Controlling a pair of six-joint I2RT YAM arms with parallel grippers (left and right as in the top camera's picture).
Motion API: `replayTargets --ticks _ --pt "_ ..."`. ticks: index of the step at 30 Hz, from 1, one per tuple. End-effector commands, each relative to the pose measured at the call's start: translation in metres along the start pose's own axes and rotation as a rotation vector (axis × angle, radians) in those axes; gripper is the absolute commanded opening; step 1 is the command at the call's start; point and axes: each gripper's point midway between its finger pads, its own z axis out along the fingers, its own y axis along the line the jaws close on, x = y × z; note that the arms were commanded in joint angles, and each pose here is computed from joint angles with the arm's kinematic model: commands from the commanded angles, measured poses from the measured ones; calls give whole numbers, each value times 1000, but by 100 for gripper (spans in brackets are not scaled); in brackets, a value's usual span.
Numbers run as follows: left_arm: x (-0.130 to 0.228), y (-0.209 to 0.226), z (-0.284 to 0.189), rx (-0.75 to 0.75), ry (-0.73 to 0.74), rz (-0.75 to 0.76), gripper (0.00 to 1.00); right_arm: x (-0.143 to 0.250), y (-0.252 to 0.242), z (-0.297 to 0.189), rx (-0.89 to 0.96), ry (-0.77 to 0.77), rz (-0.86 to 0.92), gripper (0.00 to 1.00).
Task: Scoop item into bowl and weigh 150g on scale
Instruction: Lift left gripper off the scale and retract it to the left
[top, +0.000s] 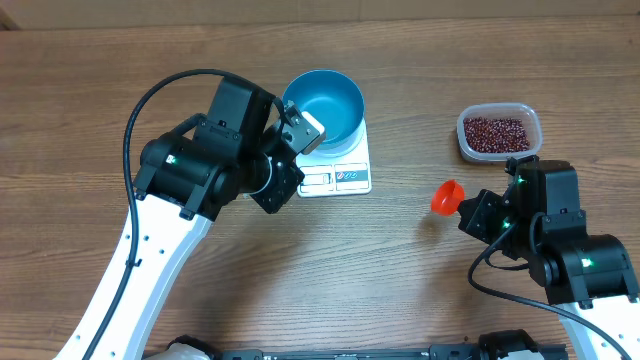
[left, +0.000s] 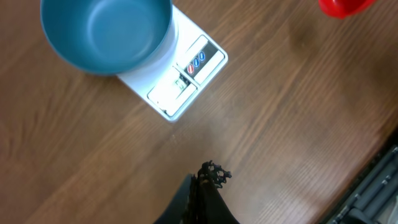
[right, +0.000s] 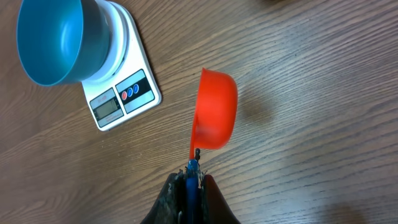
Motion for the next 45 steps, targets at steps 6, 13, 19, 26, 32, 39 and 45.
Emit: replayTargets --ticks 6,13,19,26,32,39,45 --pt "6 27 22 6 -58 78 9 -8 4 -6 -7 -32 -7 4" --pt "6 31 57 53 -64 258 5 -8 3 -6 -6 -31 -7 4" --pt "17 35 84 96 9 212 100 -8 3 -6 -6 -32 -7 4" --pt "21 36 96 113 39 188 100 -8 3 -6 -7 -32 -7 4" --pt "21 36 96 111 40 144 99 -8 3 -6 -7 -32 -7 4" --pt "21 35 95 116 42 121 100 -8 4 -6 -7 -31 -7 4" --pt "13 35 94 118 6 147 100 -8 3 -6 -7 -32 -7 4"
